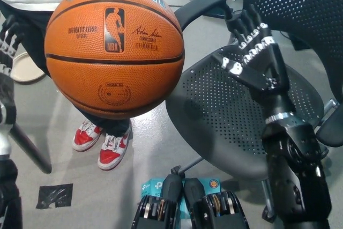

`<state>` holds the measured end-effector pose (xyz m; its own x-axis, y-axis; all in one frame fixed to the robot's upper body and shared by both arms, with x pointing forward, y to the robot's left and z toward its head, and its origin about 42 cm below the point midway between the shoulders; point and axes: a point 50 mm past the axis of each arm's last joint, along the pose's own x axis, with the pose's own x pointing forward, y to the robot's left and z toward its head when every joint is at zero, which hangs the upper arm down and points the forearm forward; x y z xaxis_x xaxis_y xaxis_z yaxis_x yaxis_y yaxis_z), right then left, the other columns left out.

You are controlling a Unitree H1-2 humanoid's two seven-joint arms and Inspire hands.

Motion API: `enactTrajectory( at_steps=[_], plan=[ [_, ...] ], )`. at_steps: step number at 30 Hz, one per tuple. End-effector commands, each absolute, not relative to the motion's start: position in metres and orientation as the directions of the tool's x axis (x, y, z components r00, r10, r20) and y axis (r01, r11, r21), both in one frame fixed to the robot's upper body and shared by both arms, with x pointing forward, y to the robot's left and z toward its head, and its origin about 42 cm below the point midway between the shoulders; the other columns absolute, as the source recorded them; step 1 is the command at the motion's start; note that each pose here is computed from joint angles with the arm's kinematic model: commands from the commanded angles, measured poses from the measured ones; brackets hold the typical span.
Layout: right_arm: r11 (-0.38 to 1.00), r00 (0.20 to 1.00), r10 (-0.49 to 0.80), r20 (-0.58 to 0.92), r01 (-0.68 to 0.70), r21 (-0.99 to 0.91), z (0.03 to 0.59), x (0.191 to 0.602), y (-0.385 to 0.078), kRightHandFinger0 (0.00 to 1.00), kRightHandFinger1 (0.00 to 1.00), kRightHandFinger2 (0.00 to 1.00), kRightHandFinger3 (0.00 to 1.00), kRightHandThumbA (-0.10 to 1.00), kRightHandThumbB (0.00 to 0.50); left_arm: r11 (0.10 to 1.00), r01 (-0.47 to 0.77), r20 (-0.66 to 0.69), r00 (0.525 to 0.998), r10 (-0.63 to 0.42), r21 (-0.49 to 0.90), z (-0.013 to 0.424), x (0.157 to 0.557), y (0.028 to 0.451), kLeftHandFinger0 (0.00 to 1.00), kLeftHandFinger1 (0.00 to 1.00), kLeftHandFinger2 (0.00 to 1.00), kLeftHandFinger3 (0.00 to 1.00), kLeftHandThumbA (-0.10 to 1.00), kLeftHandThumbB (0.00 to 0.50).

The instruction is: The robot grabs the basketball from a person using both hands and then drops it on the black chair in the front

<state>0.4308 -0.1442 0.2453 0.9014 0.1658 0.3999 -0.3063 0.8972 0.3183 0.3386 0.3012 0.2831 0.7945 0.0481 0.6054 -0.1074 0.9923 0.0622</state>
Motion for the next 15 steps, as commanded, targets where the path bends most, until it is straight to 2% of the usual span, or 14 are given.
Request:
enactTrajectory(
  at_steps=[1,3,6,9,10,12,13,15],
  plan=[
    [0.843,0.834,0.226,0.503,-0.426,0.329,0.275,0.441,-0.126,1.00,1.00,1.00,1.00,1.00,0.281,0.987,-0.126,0.647,0.762,0.032,0.099,0.300,0.340,0.294,1.00,1.00,1.00,1.00,1.00,0.197],
    [0.845,0.831,0.229,0.507,-0.429,0.321,0.280,0.443,-0.120,1.00,1.00,1.00,1.00,1.00,0.296,0.988,-0.121,0.654,0.756,0.026,0.101,0.301,0.341,0.290,1.00,1.00,1.00,1.00,1.00,0.187],
    [0.839,0.826,0.233,0.513,-0.437,0.323,0.287,0.445,-0.112,1.00,1.00,1.00,1.00,1.00,0.345,0.988,-0.107,0.658,0.753,0.010,0.108,0.300,0.343,0.286,1.00,1.00,1.00,1.00,1.00,0.180],
    [0.839,0.826,0.233,0.513,-0.438,0.324,0.287,0.446,-0.112,1.00,1.00,1.00,1.00,1.00,0.348,0.988,-0.107,0.658,0.753,0.009,0.109,0.300,0.343,0.286,1.00,1.00,1.00,1.00,1.00,0.179],
    [0.817,0.805,0.257,0.534,-0.477,0.325,0.294,0.441,-0.106,1.00,1.00,1.00,1.00,1.00,0.375,0.987,-0.111,0.657,0.754,0.007,0.117,0.300,0.344,0.283,1.00,1.00,1.00,1.00,1.00,0.173],
    [0.814,0.802,0.260,0.537,-0.482,0.325,0.295,0.440,-0.105,1.00,1.00,1.00,1.00,1.00,0.388,0.987,-0.111,0.657,0.754,0.006,0.118,0.300,0.344,0.283,1.00,1.00,1.00,1.00,1.00,0.173],
    [0.807,0.786,0.265,0.559,-0.498,0.317,0.300,0.436,-0.104,1.00,1.00,1.00,1.00,1.00,0.410,0.982,-0.121,0.648,0.762,0.001,0.141,0.298,0.343,0.282,1.00,1.00,1.00,1.00,1.00,0.176],
    [0.807,0.785,0.265,0.559,-0.499,0.317,0.300,0.436,-0.104,1.00,1.00,1.00,1.00,1.00,0.414,0.982,-0.122,0.648,0.762,0.001,0.142,0.298,0.343,0.282,1.00,1.00,1.00,1.00,1.00,0.175]
  ],
)
